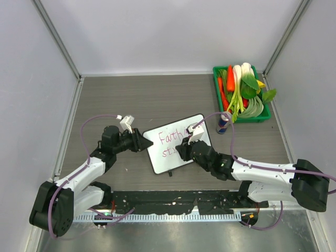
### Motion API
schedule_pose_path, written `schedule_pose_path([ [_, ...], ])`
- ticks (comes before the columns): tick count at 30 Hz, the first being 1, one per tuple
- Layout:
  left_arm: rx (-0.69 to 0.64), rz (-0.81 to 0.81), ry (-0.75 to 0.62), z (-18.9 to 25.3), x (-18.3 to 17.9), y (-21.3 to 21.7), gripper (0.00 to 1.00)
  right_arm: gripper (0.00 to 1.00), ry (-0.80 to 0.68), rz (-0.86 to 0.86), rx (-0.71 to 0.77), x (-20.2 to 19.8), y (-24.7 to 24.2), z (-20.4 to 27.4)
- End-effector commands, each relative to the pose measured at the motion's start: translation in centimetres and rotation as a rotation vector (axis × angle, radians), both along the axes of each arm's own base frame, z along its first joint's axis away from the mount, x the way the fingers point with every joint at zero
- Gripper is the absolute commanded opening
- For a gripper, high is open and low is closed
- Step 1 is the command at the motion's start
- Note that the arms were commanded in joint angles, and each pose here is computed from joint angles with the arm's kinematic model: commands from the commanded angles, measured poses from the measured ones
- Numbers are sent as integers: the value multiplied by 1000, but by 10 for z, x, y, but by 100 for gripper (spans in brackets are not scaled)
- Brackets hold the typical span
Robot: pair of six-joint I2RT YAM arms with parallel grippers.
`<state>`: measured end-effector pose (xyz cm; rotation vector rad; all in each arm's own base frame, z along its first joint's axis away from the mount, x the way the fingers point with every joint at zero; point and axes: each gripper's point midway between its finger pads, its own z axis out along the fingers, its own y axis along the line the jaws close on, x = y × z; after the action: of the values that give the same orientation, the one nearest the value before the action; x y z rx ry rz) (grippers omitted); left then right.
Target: Write a sentence on the whiteboard
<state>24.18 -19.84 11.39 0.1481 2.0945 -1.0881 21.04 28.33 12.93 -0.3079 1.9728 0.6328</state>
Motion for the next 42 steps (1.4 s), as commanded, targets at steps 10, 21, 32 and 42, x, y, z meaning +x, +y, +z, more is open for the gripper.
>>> schedule_pose_path([
  [10,76,31,-17,-15,5,11,0,1,-66,-50,8,15,4,24],
  [21,77,32,-18,-15,5,11,0,1,-84,-86,5,24,6,32],
  [32,77,34,-16,-16,5,12,0,1,-93,-129,-33,27,-7,31],
  [42,77,34,-17,-15,5,11,0,1,-73,-133,-51,24,-12,22],
])
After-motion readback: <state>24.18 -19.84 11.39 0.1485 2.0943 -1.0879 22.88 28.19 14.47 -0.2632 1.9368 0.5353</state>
